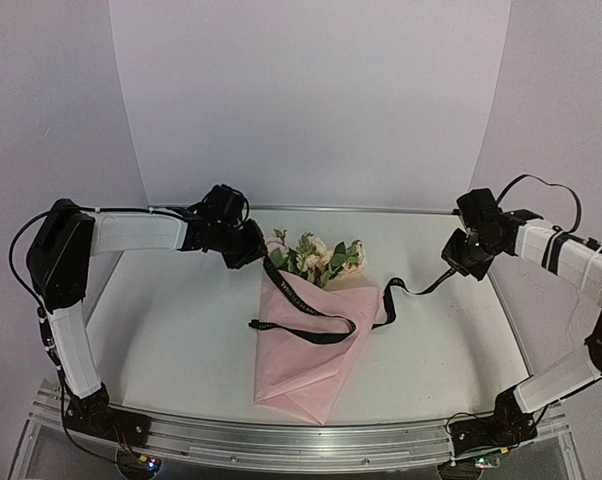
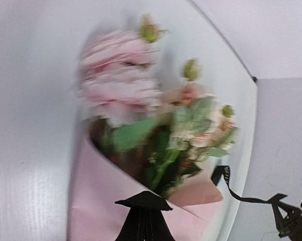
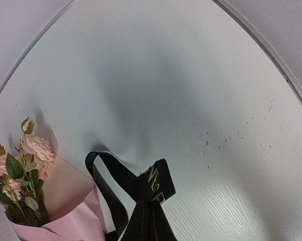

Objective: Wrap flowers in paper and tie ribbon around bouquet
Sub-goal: Pick up the ribbon from the folded bouquet, then cross the ribbon over the folded bouquet.

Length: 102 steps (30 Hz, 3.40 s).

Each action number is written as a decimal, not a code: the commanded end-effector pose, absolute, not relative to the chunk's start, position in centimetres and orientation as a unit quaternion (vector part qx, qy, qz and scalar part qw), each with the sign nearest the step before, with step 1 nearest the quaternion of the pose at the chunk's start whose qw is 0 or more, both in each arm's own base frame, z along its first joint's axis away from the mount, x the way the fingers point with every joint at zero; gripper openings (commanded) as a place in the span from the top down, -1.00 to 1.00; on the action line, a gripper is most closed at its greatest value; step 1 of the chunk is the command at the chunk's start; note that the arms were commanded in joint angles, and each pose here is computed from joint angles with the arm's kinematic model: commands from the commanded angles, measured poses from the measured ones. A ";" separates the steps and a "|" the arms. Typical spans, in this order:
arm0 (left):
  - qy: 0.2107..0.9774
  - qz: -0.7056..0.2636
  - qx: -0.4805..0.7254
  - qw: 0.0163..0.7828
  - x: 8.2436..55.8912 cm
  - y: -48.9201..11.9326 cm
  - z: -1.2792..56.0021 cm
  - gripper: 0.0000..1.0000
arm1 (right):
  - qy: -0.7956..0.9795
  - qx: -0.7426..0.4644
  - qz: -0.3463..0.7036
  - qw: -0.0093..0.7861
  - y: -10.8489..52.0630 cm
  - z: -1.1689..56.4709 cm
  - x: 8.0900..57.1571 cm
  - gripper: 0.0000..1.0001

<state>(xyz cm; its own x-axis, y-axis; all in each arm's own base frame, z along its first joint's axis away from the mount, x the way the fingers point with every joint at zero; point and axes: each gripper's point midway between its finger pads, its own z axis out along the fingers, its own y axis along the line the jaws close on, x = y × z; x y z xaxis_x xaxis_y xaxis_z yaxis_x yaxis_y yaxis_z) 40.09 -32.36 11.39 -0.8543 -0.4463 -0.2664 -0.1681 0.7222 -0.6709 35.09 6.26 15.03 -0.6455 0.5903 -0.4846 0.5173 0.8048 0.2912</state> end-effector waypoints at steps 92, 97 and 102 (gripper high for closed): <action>0.894 -0.210 0.378 0.119 24.0 -35.6 7.8 -0.32 | 0.890 -0.085 0.448 -0.027 42.0 13.8 19.0 1.00; 0.890 -0.209 0.391 0.110 23.6 -35.7 7.6 -0.31 | 0.893 -0.070 0.444 -0.031 41.7 12.7 19.0 1.00; 0.890 -0.200 0.398 0.101 23.4 -35.5 7.2 -0.29 | 0.895 -0.060 0.441 -0.030 41.4 12.0 19.0 1.00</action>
<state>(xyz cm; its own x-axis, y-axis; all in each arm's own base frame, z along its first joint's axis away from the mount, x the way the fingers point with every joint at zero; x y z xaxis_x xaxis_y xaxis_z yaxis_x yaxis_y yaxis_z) 22.86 -34.82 6.24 -0.6929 0.6456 -0.3211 0.7210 0.6268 -0.2956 18.60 41.01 12.21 -0.9877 -0.1562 0.0125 -0.0874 0.6154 0.7834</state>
